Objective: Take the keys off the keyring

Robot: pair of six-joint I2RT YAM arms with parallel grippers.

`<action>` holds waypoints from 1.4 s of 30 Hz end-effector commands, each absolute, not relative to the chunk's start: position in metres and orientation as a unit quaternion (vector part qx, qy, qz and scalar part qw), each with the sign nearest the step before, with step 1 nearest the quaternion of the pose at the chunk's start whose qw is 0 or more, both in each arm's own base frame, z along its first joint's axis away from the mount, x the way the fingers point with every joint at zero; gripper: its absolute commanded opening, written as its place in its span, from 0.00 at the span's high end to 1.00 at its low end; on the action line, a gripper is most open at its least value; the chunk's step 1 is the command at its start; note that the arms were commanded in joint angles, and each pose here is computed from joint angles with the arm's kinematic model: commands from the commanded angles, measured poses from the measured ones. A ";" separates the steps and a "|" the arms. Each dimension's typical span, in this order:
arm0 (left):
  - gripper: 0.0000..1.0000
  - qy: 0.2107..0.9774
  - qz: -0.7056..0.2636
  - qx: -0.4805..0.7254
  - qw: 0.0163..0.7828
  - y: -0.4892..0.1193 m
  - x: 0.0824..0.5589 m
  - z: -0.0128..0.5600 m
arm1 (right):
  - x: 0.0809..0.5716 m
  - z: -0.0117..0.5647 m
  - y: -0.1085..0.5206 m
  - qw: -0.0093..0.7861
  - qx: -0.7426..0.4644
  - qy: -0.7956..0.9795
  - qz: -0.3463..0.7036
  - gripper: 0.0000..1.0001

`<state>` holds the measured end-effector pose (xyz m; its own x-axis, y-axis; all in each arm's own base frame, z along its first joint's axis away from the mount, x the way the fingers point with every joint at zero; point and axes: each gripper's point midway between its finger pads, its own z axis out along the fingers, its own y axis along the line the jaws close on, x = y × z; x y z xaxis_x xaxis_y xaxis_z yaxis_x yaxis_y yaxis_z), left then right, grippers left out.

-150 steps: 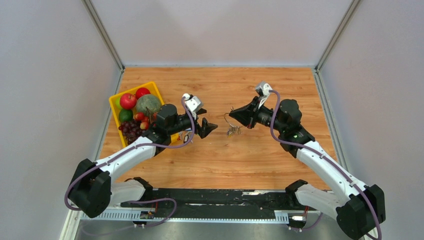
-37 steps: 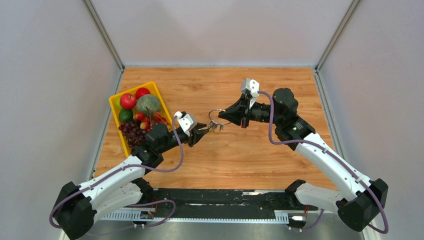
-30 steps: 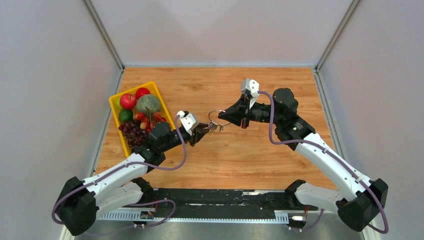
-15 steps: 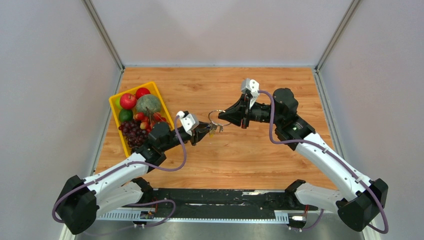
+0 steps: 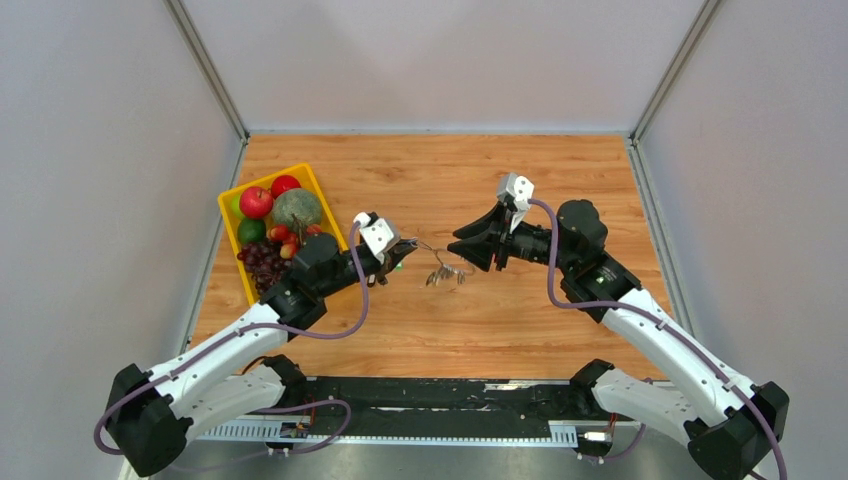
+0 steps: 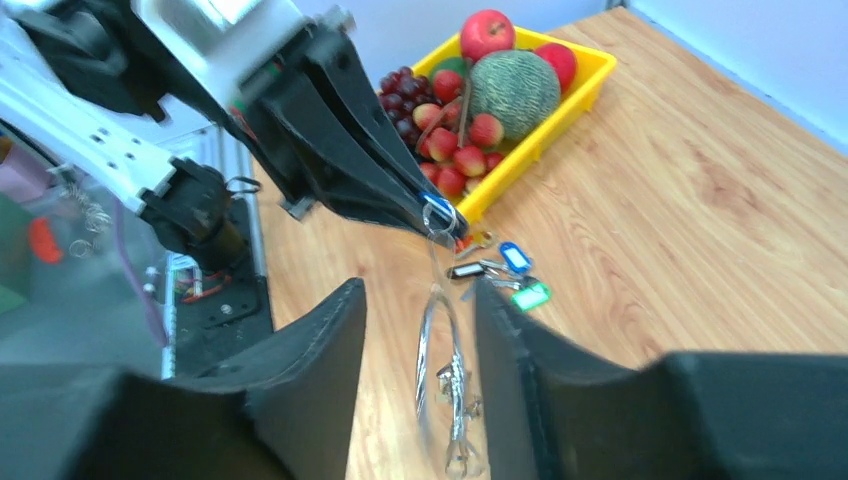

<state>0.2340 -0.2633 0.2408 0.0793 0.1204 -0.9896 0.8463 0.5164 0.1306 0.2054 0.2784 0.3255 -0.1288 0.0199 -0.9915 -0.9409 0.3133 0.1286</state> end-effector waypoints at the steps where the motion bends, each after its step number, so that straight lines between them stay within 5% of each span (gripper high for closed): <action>1: 1.00 0.657 -0.225 0.404 0.595 -0.251 0.239 0.259 | 0.218 0.312 0.272 0.554 -0.348 0.624 0.428 0.45; 5: 1.00 0.704 -0.204 0.417 0.538 -0.249 0.233 0.262 | 0.219 0.296 0.272 0.550 -0.344 0.632 0.425 0.38; 14: 1.00 0.735 -0.224 0.486 0.418 -0.252 0.204 0.273 | 0.197 0.291 0.286 0.570 -0.380 0.556 0.471 0.38; 28: 1.00 0.684 -0.252 0.551 0.407 -0.259 0.180 0.303 | 0.173 0.313 0.315 0.604 -0.440 0.444 0.495 0.45; 42: 1.00 0.666 -0.248 0.571 0.412 -0.259 0.177 0.317 | 0.179 0.305 0.330 0.570 -0.450 0.463 0.509 0.66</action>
<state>0.1771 -0.2532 0.2925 -0.0815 0.5877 -0.8050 0.9605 0.2618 0.0939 0.1830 0.3222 0.2856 0.0221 0.1333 -0.9908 -0.9922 0.1243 -0.0054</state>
